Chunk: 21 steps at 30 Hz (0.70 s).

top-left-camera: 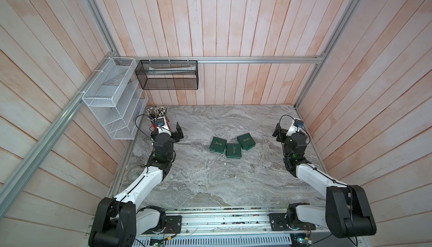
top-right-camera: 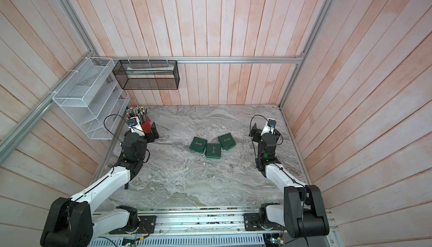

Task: Take the rings out of the lift-off lid box
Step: Pick up the jewelry box from the center of the board.

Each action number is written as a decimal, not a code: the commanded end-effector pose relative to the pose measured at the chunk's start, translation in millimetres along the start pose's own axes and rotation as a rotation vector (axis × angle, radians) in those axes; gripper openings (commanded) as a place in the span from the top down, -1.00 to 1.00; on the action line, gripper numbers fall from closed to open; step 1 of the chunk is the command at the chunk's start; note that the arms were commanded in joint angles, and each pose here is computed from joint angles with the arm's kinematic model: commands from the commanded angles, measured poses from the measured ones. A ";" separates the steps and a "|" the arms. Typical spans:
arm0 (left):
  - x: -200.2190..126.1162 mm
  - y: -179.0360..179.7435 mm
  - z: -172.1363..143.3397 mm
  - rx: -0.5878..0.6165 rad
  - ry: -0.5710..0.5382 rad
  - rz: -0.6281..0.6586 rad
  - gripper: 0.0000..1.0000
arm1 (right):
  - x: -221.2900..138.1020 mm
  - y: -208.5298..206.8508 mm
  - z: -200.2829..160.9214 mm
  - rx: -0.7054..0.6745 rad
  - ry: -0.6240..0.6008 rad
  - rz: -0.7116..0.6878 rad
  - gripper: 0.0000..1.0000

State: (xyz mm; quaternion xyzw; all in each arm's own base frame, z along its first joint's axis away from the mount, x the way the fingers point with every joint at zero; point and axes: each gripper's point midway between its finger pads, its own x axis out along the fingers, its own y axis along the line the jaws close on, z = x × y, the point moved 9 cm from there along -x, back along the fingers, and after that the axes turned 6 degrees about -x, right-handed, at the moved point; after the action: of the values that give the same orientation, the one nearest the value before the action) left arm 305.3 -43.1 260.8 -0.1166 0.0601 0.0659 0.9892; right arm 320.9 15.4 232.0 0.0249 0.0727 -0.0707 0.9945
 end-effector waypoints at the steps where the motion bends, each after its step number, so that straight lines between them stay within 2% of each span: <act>1: -10.5 -10.0 -5.5 -0.037 0.153 -0.037 -1.00 | 4.6 20.3 -15.9 0.038 0.256 0.138 -0.95; 6: -26.2 -34.3 -6.6 -0.087 0.243 -0.189 -1.00 | 16.8 53.3 -17.5 0.026 0.484 0.337 -0.95; 11: -33.1 -51.5 -12.7 -0.091 0.304 -0.262 -1.00 | 26.8 92.2 -24.4 -0.085 0.673 0.406 -0.95; 15: -32.6 -57.1 -17.0 -0.125 0.336 -0.300 -1.00 | 20.0 135.1 -32.0 -0.156 0.767 0.472 -0.95; 21: -30.5 -58.6 -23.3 -0.139 0.350 -0.314 -1.00 | 2.5 177.4 -54.1 -0.112 0.894 0.557 -0.95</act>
State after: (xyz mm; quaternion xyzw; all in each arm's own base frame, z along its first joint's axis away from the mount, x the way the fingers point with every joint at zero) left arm 279.0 -104.1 247.7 -0.1878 0.2116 -0.0898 0.9549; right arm 351.3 185.8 196.6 -0.0032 0.4294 0.2166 0.8767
